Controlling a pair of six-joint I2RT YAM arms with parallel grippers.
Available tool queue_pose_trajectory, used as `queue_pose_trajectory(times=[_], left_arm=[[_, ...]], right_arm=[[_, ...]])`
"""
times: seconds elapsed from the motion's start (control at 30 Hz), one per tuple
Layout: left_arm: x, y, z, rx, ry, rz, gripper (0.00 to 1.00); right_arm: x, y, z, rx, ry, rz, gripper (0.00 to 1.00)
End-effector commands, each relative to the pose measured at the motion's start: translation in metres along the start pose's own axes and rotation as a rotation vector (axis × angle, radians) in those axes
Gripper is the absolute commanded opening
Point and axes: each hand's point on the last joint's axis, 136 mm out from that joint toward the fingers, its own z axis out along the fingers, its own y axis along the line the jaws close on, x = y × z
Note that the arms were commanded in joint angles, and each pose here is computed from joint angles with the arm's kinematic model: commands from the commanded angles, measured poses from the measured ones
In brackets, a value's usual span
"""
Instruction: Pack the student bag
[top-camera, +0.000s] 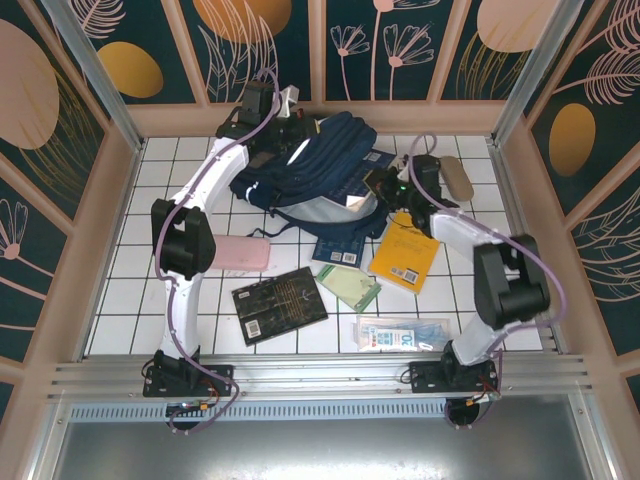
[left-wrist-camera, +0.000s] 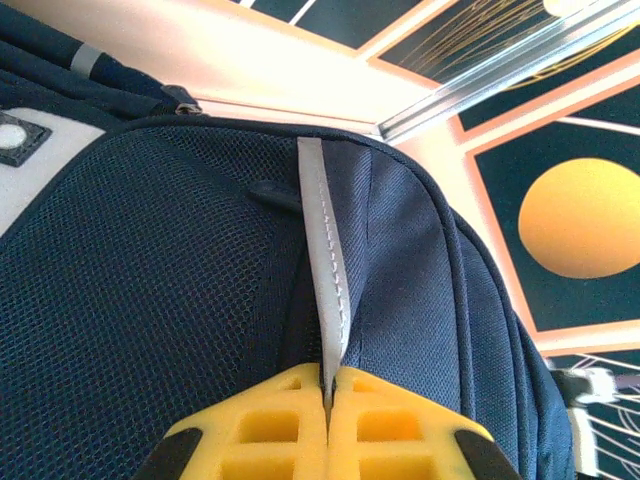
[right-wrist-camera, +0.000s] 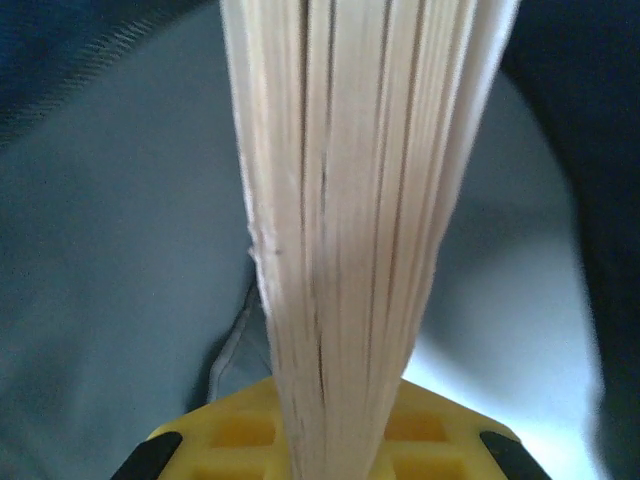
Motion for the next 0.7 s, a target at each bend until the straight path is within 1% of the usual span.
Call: queue_pose_trajectory(times=[0.0, 0.07, 0.23, 0.3, 0.33, 0.37, 0.4, 0.43, 0.5, 0.57, 0.67], left_arm=[[-0.040, -0.057, -0.035, 0.140, -0.133, 0.075, 0.00], [-0.038, -0.057, -0.033, 0.152, -0.127, 0.062, 0.00], [-0.041, -0.054, -0.031, 0.167, -0.133, 0.029, 0.00], [-0.044, -0.051, -0.032, 0.173, -0.139, 0.006, 0.00], [-0.045, -0.047, -0.033, 0.177, -0.142, -0.009, 0.00], [-0.047, -0.045, -0.034, 0.179, -0.145, -0.019, 0.00], [-0.049, -0.042, -0.036, 0.180, -0.150, -0.027, 0.00], [-0.051, -0.039, -0.039, 0.176, -0.155, -0.035, 0.00], [-0.057, -0.033, -0.044, 0.168, -0.171, -0.044, 0.00], [-0.063, -0.028, -0.050, 0.165, -0.185, -0.054, 0.00], [-0.071, -0.022, -0.058, 0.156, -0.209, -0.064, 0.00]], right_arm=[[-0.016, 0.050, 0.025, -0.208, -0.068, -0.007, 0.00], [-0.021, 0.050, 0.047, -0.234, -0.081, 0.026, 0.00], [-0.006, 0.042, 0.135, -0.179, 0.022, 0.038, 0.05], [0.002, 0.041, 0.162, -0.162, 0.040, 0.038, 0.07], [0.006, 0.037, 0.174, -0.144, 0.044, 0.041, 0.11], [0.007, 0.037, 0.182, -0.137, 0.045, 0.042, 0.20], [0.009, 0.039, 0.190, -0.137, 0.051, 0.037, 0.37], [0.009, 0.037, 0.196, -0.114, 0.055, 0.033, 0.50], [0.005, 0.036, 0.197, -0.073, 0.039, 0.013, 0.64], [0.002, 0.038, 0.190, -0.050, 0.021, -0.016, 0.72], [0.001, 0.041, 0.177, -0.024, 0.024, -0.063, 0.75]])
